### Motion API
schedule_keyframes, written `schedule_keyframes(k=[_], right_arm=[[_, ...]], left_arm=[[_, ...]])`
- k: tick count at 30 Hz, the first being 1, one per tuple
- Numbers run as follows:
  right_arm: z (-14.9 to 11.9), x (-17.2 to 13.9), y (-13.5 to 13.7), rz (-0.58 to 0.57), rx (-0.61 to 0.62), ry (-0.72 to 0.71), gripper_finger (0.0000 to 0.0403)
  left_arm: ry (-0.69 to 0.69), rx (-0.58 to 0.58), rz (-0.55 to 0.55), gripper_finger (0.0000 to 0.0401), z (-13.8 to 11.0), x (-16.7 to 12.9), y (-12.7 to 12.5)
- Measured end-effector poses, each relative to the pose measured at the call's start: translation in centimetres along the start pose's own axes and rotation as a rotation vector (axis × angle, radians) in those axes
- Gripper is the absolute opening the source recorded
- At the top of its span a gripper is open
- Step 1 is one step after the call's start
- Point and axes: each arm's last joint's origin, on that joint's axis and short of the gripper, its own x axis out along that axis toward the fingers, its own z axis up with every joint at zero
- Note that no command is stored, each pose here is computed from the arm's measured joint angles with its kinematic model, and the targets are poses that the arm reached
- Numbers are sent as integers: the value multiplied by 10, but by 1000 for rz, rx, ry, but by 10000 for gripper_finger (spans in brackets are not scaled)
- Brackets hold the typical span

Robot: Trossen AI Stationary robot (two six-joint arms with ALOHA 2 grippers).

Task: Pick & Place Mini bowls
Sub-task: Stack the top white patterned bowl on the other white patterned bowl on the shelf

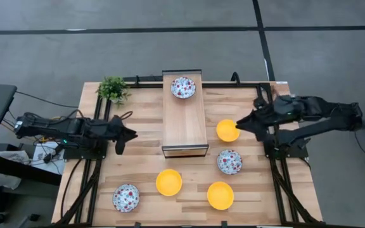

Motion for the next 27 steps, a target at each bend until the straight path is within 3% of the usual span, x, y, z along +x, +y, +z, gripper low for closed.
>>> schedule_keyframes(k=[5, 12, 19, 27], right_arm=[[1, 18, 13, -160, 101, 244, 124], [-20, 49, 22, -341, 213, 490, 124], [-50, 71, 27, -466, 278, 581, 124], [-81, 86, 13, -580, 412, 588, 129]], left_arm=[[-29, 92, -15, 85, 6, 1, 5], [-39, 158, -40, 85, 12, 3, 14], [-52, 165, -65, 85, 14, 5, 23], [-9, 76, -115, 85, -11, 21, 31]])
